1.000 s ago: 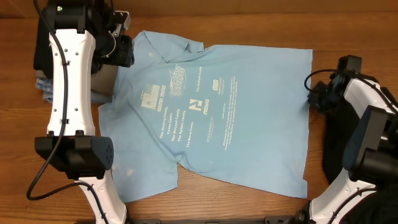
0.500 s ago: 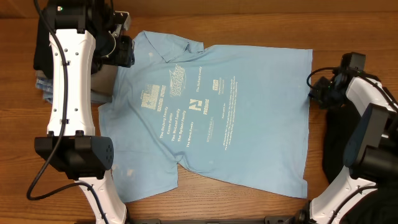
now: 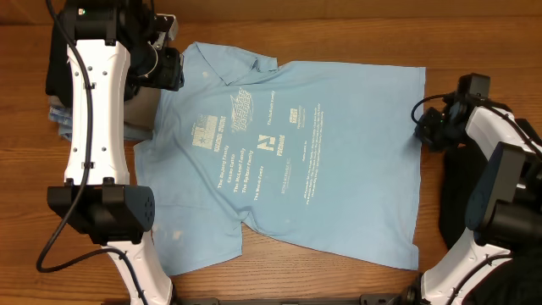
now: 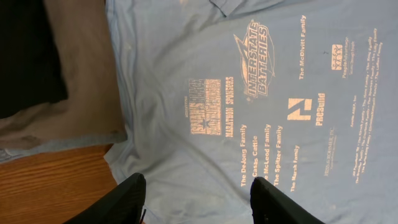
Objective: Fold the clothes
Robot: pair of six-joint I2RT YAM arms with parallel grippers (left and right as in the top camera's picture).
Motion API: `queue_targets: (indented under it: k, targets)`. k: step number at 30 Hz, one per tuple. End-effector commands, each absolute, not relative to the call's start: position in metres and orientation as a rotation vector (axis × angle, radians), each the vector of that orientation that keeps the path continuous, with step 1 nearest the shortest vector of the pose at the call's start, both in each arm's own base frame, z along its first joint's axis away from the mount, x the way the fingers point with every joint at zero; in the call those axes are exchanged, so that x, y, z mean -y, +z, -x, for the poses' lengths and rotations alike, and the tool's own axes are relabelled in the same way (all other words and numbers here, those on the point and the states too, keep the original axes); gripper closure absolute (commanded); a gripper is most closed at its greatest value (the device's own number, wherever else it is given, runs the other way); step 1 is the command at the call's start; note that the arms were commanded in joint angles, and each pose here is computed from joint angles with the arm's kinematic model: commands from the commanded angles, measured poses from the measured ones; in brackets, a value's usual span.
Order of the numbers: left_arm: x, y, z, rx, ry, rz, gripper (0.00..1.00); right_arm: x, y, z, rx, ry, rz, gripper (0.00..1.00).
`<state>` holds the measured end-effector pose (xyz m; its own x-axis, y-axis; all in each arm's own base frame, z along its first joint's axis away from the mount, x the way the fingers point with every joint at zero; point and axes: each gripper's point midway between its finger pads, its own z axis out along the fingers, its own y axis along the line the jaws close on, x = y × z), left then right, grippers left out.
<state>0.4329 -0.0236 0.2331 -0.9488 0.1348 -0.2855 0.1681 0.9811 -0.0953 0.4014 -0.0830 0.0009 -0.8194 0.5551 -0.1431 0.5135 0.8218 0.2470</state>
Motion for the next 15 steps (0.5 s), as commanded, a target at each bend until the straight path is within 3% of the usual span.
queue_targets:
  k: [1,6,15]
  targets:
    - [0.023,0.236,-0.436,-2.83,-0.185,-0.208,0.42,0.071,-0.03,-0.377,-2.9,0.301,-0.844,0.84]
    - [0.023,0.236,-0.436,-2.83,-0.184,-0.208,0.41,0.086,-0.025,-0.398,-2.813,0.234,-0.819,0.96]
    - [0.023,0.236,-0.436,-2.83,-0.177,-0.208,0.39,0.128,-0.001,-0.439,-2.622,0.163,-0.825,0.96]
